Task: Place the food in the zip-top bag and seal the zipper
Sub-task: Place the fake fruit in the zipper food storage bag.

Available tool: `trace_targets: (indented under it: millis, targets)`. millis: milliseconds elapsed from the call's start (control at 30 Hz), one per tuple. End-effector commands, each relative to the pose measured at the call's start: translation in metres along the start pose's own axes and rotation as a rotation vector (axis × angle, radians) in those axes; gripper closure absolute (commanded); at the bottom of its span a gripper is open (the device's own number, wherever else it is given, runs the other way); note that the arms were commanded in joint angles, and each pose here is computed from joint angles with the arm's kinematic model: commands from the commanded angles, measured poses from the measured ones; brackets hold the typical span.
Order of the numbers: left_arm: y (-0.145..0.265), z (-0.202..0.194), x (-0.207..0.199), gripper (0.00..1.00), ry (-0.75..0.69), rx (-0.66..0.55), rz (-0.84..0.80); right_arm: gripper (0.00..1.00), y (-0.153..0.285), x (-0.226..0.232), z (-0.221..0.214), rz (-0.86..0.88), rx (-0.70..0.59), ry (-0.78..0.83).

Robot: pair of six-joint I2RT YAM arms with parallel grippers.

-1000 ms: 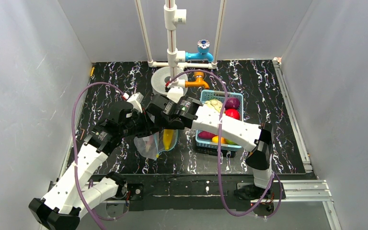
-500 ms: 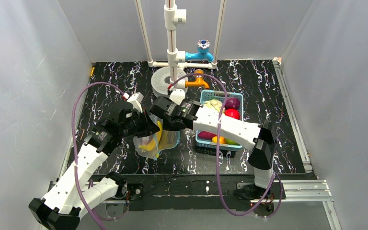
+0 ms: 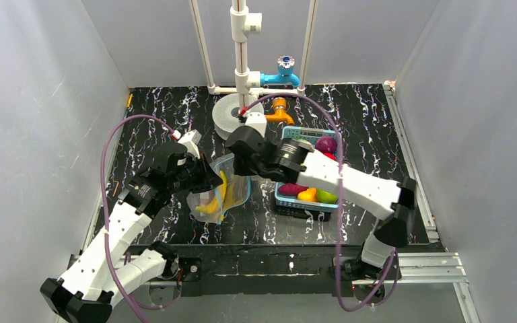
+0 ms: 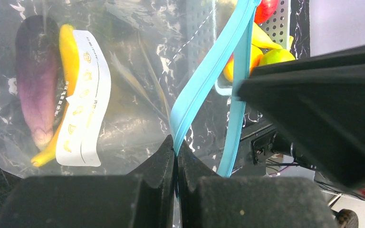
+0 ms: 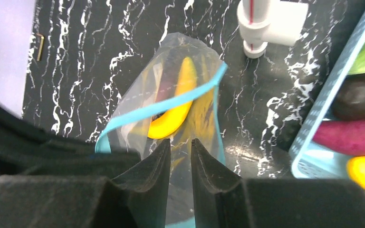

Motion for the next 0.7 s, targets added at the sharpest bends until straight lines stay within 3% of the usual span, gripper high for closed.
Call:
trace_targets:
  millis: [0,200,400,533,667]
  targets:
    - [0.006,0.002,-0.001,1.0,-0.034,-0.014,-0.002,0.67,0.046,-0.006,0.041,0.13,-0.191,0.035]
    - [0.007,0.002,-0.004,1.0,-0.061,-0.014,-0.03,0.55,0.063,-0.076,0.053,0.025,-0.327,-0.023]
    - [0.007,0.004,-0.005,1.0,-0.075,-0.025,-0.042,0.51,0.034,-0.176,0.041,-0.131,-0.152,-0.284]
    - [0.007,0.004,-0.008,1.0,-0.083,-0.02,-0.062,0.5,0.018,-0.205,0.033,-0.142,-0.002,-0.376]
    - [0.006,0.003,-0.01,1.0,-0.085,-0.021,-0.081,0.32,0.008,-0.203,0.036,-0.146,0.033,-0.343]
Point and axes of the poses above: each gripper's point midway between its finger pads, its own y axis back along the fingers, its own x axis along the line the jaws close on, z = x × y, the point moved 4 cm from there along y, back along the fingers, and after that the axes turned 14 degrees about -y, right-handed, at the moved point
